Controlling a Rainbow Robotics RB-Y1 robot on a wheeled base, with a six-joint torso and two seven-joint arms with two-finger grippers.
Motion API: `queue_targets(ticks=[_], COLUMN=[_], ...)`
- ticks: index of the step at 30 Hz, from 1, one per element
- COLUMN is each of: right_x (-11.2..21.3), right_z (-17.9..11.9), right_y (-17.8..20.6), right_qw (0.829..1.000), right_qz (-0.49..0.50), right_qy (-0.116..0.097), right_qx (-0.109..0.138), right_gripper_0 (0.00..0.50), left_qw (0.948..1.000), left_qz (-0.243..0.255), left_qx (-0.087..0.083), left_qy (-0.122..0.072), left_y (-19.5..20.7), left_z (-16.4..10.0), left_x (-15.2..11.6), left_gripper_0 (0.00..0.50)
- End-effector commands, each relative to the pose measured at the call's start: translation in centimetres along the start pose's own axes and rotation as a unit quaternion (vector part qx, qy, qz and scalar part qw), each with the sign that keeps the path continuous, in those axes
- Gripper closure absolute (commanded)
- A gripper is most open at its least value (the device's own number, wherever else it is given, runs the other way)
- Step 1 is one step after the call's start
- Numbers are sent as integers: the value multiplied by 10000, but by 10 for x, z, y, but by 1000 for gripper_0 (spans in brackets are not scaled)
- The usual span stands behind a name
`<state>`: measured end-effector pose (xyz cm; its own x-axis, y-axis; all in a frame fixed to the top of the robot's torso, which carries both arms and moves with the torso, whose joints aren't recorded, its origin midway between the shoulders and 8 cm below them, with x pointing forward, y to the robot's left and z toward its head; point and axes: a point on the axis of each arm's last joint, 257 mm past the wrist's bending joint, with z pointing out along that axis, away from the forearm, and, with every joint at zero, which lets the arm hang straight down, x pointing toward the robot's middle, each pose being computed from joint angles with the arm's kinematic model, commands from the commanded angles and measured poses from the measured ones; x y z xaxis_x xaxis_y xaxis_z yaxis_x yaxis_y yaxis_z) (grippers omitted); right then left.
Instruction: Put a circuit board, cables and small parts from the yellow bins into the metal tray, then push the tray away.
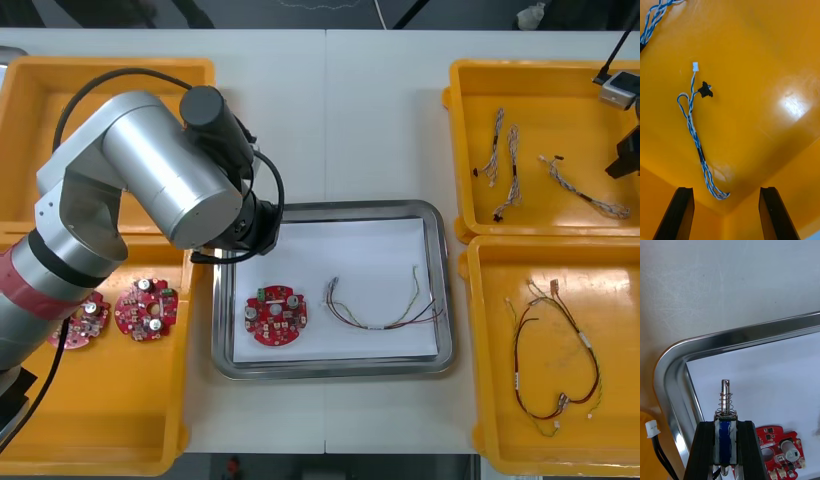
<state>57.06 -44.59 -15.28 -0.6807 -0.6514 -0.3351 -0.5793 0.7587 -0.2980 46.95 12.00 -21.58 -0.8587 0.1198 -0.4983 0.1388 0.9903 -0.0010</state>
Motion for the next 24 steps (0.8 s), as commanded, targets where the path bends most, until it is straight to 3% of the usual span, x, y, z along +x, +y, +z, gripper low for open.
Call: queue_targets(ticks=[1,11,13,15,17,24], right_x=[-3,12,14,18,20,26], right_z=[13,51,56,61,63,73], right_y=[4,14,16,20,23,33], right_qw=[9997,9990,9988,9989,9990,9992], right_qz=[-134,-407,-428,-427,-415,-386], right_qy=[-188,-18,-21,20,23,48], right_qx=[34,208,223,191,155,63], right_gripper_0=[0,0,0,0,0,0], left_qw=[9998,9998,9998,9998,9997,9995], left_qz=[-194,-195,-193,-211,-233,-272], left_qx=[60,-24,-27,-7,-1,98], left_qy=[-40,-89,-81,-63,-54,-90], left_y=[-14,-15,-16,-18,-18,-24], left_z=[12,40,40,40,40,34], left_x=[1,4,5,6,7,6], left_gripper_0=[499,495,472,175,0,0])
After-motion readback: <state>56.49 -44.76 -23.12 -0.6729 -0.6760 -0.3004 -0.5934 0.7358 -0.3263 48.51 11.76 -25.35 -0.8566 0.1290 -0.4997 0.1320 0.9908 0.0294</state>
